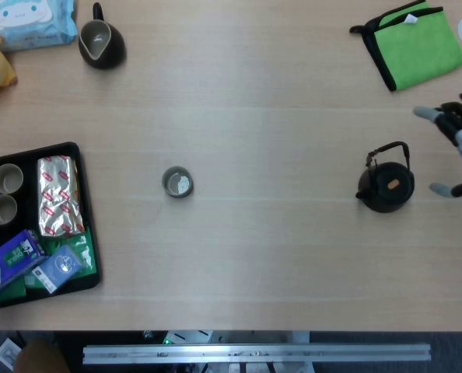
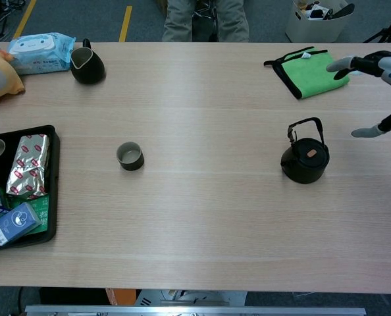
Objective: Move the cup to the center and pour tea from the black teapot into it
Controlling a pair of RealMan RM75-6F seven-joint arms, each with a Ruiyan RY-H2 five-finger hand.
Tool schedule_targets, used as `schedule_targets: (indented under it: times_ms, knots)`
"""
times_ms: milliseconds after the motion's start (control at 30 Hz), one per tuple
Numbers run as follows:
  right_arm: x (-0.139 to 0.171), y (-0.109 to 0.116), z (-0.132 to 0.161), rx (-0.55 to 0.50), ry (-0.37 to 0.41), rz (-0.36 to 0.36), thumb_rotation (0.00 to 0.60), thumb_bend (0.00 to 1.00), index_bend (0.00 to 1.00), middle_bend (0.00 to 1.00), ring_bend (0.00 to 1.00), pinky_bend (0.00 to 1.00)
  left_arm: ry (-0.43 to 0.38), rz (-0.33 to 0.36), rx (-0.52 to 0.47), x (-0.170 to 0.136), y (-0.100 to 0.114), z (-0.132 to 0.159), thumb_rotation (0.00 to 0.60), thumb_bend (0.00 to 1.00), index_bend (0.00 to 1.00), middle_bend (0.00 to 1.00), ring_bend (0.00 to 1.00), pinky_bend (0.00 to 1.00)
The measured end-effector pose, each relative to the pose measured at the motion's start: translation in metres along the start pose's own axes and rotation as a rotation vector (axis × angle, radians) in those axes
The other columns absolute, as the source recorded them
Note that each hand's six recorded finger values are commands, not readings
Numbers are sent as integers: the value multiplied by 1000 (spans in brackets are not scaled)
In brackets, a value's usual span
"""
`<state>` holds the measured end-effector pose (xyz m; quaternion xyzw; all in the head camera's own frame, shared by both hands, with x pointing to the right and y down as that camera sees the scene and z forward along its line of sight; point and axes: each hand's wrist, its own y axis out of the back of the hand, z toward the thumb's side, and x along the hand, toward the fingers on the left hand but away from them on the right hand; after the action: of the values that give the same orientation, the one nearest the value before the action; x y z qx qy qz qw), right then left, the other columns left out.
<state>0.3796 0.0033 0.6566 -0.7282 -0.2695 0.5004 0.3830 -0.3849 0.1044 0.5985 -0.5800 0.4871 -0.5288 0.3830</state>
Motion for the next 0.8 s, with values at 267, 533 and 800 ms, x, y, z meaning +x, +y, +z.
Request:
schedule_targets:
  times_ms: [267, 533, 800]
  knots:
    - [-35, -19, 20, -25, 39, 67, 600, 0, 159, 309, 172, 0, 4, -16, 2, 3, -5, 0, 600, 267, 144, 187, 154, 82]
    - [-50, -43, 25, -9, 37, 133, 600, 0, 165, 317, 172, 0, 6, -27, 5, 6, -8, 0, 600, 267, 144, 187, 154, 82]
    - [-61, -60, 30, -4, 38, 170, 600, 0, 171, 320, 172, 0, 8, -31, 5, 6, -9, -2, 600, 267, 144, 187, 154, 82]
